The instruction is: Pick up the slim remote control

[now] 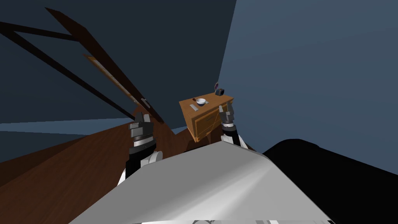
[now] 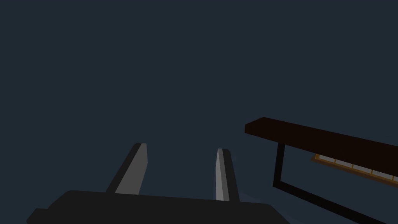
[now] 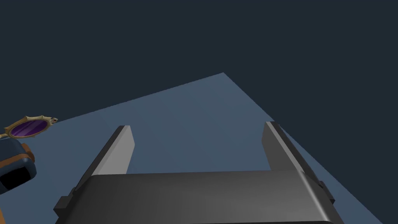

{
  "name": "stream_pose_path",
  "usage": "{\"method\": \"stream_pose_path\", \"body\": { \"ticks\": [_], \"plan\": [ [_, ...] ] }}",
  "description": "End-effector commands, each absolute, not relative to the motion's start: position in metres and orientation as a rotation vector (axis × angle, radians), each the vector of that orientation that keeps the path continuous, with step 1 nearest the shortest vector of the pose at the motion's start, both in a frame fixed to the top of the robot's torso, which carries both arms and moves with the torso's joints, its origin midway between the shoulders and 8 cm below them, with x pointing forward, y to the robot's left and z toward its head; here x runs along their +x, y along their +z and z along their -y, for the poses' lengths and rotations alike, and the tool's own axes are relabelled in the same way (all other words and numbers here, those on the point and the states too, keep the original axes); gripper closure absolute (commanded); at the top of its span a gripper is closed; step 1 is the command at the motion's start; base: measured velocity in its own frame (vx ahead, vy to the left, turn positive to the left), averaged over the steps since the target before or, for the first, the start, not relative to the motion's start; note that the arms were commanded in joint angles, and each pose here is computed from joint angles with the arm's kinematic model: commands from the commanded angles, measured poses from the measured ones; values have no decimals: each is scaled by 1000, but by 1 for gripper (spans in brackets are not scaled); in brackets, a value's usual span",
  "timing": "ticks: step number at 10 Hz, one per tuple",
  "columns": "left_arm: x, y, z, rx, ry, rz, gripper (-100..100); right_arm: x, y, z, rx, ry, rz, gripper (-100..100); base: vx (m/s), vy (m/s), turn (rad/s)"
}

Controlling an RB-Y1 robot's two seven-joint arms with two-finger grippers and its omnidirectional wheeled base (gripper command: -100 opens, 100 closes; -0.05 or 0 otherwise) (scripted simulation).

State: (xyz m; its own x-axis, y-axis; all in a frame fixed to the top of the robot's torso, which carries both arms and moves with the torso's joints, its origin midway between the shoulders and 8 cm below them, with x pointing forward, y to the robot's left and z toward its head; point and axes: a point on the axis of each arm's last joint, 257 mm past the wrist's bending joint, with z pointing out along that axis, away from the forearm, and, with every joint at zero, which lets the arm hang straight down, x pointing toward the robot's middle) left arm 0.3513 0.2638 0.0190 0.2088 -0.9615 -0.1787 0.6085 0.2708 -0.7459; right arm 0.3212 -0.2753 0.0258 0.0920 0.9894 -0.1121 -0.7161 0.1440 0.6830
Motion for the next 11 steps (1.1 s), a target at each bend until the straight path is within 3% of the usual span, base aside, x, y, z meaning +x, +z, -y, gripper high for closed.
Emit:
{"method": "stream_pose_path", "body": {
  "ticks": [1, 6, 11],
  "plan": [
    [351, 19, -264, -600, -1188, -714, 0, 323, 13, 265, 494, 1356, -719, -100, -103, 120, -176],
    [351, 19, -264, -600, -1188, -714, 0, 322, -28, 247, 411, 1342, -923, -100, -83, 120, -109],
    [351, 19, -264, -600, -1188, -714, 0, 316, -83, 240, 331, 1308, -1160, -100, -58, 168, -92]
  ]
}}
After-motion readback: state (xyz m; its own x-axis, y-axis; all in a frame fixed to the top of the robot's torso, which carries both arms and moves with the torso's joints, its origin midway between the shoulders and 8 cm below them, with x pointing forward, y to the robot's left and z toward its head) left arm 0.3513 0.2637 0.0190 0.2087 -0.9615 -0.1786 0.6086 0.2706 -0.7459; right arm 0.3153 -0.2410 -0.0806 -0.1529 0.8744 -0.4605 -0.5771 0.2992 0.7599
